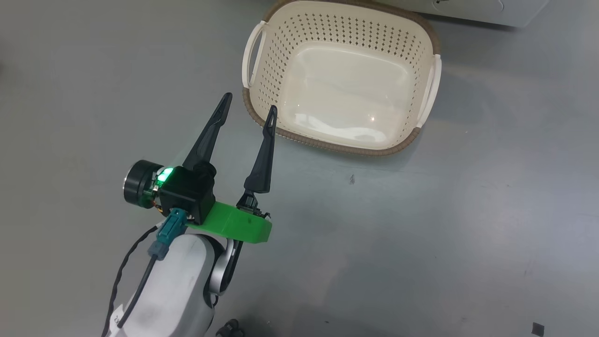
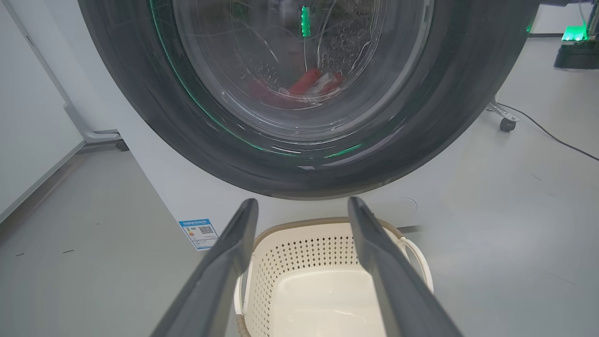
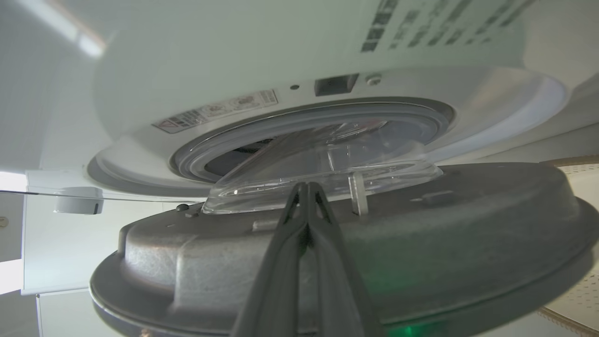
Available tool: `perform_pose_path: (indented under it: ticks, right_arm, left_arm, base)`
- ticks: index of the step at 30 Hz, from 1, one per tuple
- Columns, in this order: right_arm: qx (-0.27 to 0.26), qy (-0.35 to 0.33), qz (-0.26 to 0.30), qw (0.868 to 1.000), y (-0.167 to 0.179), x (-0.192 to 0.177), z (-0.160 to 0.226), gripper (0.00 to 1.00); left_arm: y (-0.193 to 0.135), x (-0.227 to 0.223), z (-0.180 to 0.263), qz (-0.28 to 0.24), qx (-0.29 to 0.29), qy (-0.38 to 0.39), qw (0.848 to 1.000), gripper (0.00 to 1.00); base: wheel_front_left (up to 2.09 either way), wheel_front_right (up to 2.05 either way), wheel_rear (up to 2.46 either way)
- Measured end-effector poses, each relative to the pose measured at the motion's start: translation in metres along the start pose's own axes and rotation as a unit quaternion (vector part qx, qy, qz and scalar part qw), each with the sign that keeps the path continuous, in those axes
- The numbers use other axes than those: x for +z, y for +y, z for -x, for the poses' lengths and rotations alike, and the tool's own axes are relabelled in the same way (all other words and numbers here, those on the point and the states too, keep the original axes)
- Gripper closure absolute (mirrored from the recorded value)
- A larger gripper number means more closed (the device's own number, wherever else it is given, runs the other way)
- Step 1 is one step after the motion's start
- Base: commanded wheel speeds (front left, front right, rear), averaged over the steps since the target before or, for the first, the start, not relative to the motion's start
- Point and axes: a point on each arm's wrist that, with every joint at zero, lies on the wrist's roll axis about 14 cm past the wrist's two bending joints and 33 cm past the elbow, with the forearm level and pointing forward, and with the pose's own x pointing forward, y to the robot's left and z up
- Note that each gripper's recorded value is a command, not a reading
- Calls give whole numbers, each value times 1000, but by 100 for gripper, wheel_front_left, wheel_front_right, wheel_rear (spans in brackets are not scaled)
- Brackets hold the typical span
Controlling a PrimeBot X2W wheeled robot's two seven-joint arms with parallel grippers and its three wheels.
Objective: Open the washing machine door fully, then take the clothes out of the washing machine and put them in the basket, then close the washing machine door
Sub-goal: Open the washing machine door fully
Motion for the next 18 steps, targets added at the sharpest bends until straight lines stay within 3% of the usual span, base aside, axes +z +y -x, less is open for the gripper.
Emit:
perform_pose_path:
  ticks: [18]
  right_arm:
    - [-19, 74, -7, 997, -14, -48, 11, 100]
  left_arm:
    - [-3, 13, 1, 0, -3, -16, 1000, 0]
  base:
    - [0, 0, 0]
